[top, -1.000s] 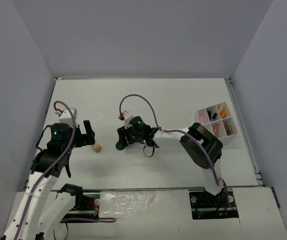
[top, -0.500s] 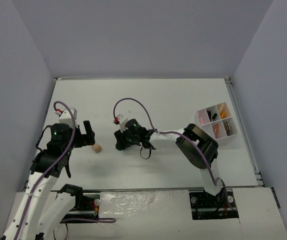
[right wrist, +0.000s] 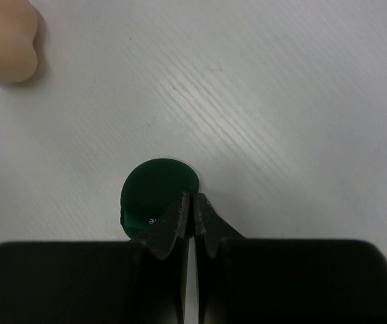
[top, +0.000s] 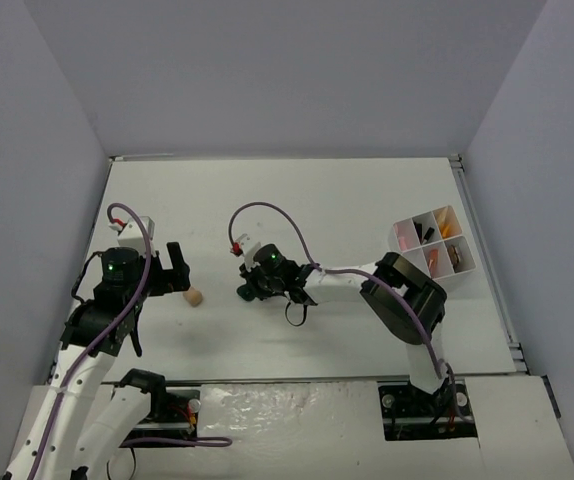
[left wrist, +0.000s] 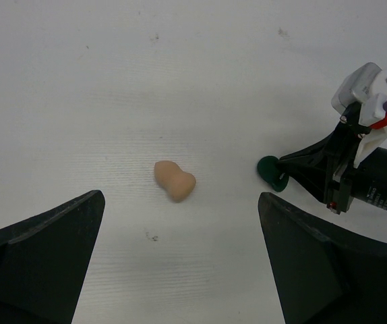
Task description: Organize the makeup
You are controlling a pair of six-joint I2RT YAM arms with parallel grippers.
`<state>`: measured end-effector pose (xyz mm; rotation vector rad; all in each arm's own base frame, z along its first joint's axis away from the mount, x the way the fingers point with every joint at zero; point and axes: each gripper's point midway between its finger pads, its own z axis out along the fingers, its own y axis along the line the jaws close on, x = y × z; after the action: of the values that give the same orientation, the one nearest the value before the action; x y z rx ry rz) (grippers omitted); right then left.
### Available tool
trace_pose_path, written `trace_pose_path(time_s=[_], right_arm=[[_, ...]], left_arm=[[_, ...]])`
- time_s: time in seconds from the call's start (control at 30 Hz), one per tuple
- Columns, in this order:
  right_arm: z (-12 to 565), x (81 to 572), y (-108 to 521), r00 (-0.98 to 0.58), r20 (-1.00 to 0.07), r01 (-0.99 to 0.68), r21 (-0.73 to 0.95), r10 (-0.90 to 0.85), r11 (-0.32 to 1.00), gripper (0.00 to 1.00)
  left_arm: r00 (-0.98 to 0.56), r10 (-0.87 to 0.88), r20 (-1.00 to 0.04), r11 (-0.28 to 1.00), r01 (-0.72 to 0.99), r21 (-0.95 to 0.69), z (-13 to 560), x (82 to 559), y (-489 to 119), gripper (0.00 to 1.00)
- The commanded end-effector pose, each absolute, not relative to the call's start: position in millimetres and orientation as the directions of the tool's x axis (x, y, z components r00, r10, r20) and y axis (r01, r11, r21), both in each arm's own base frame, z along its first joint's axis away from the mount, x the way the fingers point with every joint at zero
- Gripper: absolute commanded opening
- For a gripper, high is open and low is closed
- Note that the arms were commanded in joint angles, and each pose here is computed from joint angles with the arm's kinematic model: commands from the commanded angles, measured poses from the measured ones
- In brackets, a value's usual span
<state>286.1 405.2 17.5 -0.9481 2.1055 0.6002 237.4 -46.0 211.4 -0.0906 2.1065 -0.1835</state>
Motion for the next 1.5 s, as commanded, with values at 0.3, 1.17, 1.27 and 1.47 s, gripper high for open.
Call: trace_pose_path(time_s=[0.3,1.17,1.27,1.47], right_arm=[[147.6,317.9,235.8,-0.277,-0.852,-0.336,-0.348,-0.445,0.875,0.00],[166.9,302.7,-6.2,-0.530,-0.779,0.459,-0.597,-0.336,0.658,0.00],[162.5,302.9,-11.0,-0.537,-0.780,0.473,-0.594,-0.321,0.651,0.00],[142.6,305.9,-16.6,-0.582,-0.749,0.471,-0.627,-0.315,0.621,0.00]], left_arm=[[-0.461,-0.154,-0.874,0.984,0.004,-0.176,225.9,247.5,-44.6,0.97],[-0.456,-0.158,-0.876,0.983,0.013,-0.184,227.5,246.1,-46.2,0.97],[-0.456,-0.158,-0.876,0.983,0.013,-0.184,227.7,246.4,-46.3,0.97],[-0.457,-0.158,-0.875,0.983,0.013,-0.184,227.4,246.2,-46.3,0.97]])
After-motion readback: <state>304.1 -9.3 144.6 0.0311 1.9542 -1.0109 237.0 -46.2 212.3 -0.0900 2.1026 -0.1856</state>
